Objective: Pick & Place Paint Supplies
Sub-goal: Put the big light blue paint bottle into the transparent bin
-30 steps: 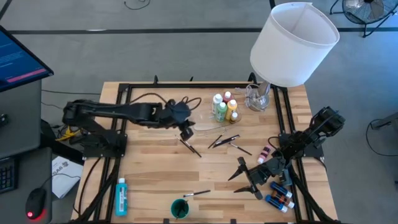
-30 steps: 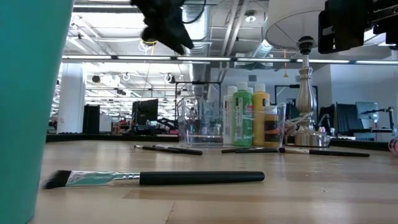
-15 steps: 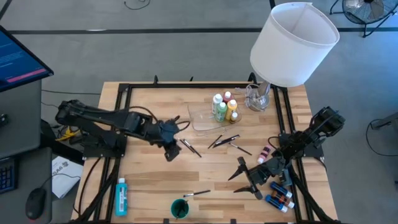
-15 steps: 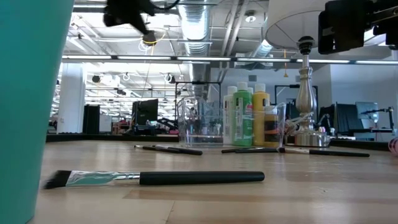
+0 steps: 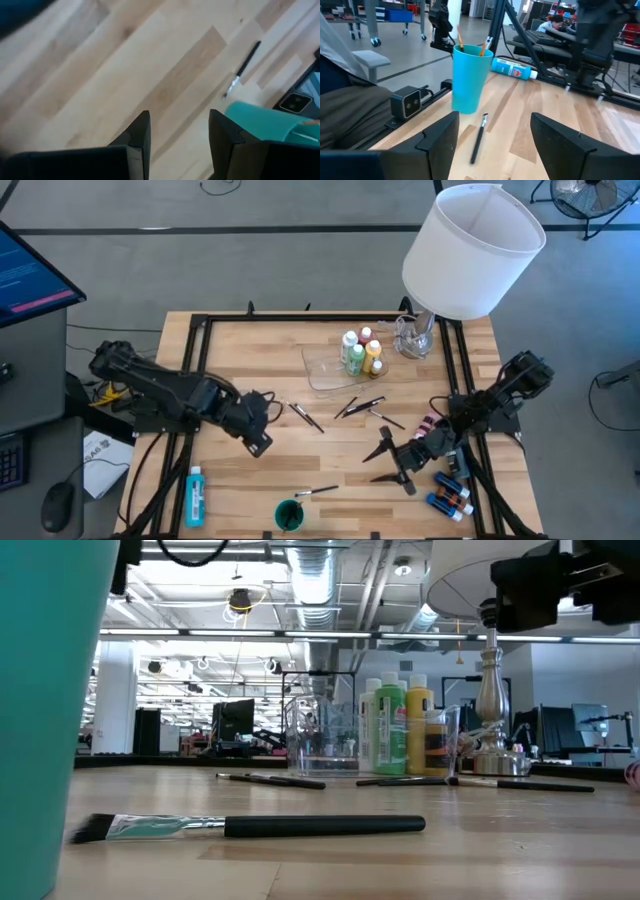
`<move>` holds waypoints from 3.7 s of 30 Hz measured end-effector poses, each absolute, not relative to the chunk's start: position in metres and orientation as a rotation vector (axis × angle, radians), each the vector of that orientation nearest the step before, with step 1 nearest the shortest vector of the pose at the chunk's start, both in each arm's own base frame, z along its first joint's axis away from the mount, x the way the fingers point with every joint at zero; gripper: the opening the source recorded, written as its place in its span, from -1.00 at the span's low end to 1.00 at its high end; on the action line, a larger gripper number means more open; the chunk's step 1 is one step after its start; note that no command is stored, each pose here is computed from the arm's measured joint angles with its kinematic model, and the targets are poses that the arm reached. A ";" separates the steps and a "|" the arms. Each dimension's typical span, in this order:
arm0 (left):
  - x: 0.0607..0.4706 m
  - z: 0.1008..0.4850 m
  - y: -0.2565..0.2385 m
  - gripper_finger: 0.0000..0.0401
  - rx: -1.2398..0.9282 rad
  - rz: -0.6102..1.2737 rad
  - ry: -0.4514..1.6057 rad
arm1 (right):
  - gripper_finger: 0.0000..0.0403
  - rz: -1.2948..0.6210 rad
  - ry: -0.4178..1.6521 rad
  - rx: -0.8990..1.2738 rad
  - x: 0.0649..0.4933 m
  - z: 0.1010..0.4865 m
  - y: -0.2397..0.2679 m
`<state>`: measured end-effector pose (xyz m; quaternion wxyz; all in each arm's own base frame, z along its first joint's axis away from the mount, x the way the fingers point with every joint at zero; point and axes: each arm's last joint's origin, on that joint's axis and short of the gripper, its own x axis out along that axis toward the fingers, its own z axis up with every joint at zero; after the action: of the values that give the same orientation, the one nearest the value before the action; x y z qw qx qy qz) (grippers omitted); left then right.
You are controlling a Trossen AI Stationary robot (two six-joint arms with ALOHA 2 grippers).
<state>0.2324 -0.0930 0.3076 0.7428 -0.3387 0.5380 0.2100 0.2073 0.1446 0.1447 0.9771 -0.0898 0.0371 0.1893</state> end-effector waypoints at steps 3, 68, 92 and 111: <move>0.229 0.307 -0.101 -0.53 -0.770 0.464 1.189 | 0.19 0.366 0.075 -0.187 0.210 0.145 0.141; 0.170 0.187 -0.219 -0.03 -1.005 1.074 1.780 | 0.19 0.248 0.089 -0.289 0.239 0.143 0.086; 0.139 0.132 -0.183 0.00 -1.179 0.925 1.753 | 0.19 0.267 0.091 -0.264 0.237 0.143 0.091; 0.147 0.132 -0.151 -0.07 -1.235 0.752 1.854 | 0.19 0.267 0.088 -0.264 0.237 0.144 0.091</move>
<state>0.1473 -0.1506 0.1318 0.3853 -0.4847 0.7277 0.2951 0.2367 0.0907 0.1437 0.9814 -0.1313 0.0437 0.1329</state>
